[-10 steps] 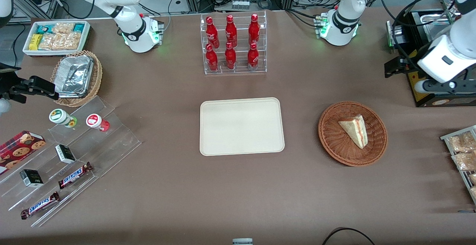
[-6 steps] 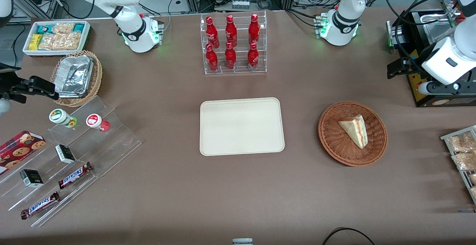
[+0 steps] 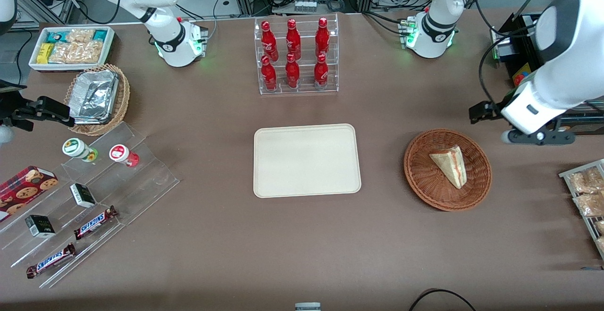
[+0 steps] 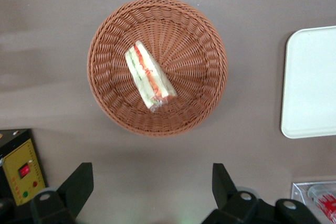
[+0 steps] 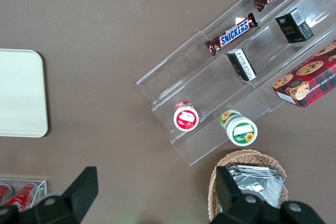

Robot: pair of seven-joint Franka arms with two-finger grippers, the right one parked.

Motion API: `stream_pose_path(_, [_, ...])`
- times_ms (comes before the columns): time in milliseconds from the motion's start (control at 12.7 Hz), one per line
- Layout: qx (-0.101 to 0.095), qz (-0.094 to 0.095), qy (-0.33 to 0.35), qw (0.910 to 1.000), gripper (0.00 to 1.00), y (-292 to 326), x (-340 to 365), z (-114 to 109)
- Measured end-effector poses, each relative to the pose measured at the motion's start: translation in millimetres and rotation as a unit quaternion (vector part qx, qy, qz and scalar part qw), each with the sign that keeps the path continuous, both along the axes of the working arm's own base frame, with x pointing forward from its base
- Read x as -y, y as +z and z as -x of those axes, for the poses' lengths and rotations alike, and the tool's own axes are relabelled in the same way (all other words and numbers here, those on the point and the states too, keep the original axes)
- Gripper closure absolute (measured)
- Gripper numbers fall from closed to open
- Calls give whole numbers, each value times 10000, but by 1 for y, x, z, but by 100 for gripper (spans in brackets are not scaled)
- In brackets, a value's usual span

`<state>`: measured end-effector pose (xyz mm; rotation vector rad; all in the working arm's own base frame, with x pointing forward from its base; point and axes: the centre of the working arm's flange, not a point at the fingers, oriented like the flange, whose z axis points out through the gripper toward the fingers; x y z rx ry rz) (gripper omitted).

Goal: Place sandwich from basket to tray
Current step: 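Move the left gripper over the wrapped sandwich in the wicker basket, then lower the left gripper and close it on the sandwich's crust edge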

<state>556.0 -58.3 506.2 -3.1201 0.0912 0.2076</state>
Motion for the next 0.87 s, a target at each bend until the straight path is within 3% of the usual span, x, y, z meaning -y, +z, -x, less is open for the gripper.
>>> stream_pose_path(472, [162, 23, 54, 9999, 0, -78, -2, 1])
stream_pose_path(866, [126, 7, 302, 9995, 0, -129, -6, 7])
